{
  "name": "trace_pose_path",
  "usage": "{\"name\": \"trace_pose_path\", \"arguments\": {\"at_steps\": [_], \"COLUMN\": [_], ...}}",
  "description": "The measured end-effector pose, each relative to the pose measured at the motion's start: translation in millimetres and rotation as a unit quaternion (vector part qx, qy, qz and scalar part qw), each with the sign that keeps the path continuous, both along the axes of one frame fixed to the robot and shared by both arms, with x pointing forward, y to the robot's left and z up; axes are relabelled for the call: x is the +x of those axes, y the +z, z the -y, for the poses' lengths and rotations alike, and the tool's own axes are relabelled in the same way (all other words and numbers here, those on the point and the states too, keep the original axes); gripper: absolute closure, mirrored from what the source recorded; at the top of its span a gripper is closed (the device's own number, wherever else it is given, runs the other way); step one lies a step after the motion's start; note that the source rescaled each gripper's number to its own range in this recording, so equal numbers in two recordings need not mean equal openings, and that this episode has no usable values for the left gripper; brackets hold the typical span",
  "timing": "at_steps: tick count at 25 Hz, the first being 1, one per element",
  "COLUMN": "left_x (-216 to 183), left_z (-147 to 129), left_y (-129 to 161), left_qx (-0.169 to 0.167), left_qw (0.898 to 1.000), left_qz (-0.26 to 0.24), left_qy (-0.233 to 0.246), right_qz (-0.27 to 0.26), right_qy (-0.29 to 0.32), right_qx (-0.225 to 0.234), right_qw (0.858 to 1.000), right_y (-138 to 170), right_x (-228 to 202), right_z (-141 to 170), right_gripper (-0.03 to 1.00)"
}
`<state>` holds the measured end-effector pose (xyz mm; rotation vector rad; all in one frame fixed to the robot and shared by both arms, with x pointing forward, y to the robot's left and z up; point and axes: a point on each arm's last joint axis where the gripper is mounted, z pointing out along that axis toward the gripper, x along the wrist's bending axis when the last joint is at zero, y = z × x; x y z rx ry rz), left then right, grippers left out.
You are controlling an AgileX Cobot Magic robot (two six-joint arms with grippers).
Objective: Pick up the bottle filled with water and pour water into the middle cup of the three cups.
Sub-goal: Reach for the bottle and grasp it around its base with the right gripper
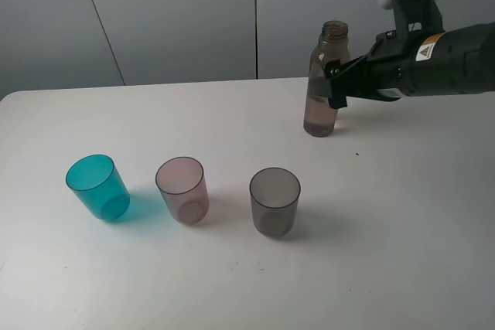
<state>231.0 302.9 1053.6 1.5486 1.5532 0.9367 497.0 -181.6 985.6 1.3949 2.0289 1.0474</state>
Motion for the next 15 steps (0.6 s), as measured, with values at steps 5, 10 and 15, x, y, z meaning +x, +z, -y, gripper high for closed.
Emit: {"name": "trace_pose_path", "arguments": {"at_steps": [5, 10, 15], "left_x": [0, 0, 0], "left_z": [0, 0, 0], "left_y": [0, 0, 0], "left_qx": [0.000, 0.000, 0.000], "left_qw": [1.000, 1.000, 1.000], "left_qz": [0.000, 0.000, 0.000], "left_qy": [0.000, 0.000, 0.000], "right_qz": [-0.022, -0.026, -0.018], "right_qy": [0.002, 0.004, 0.005], "right_qx": [-0.013, -0.018, -0.017], "right_qw": [1.000, 0.999, 1.000], "right_y": [-27, -53, -73], "right_x": [10, 20, 27], "right_z": [-5, -9, -13], "right_gripper": [-0.01, -0.01, -0.01]}}
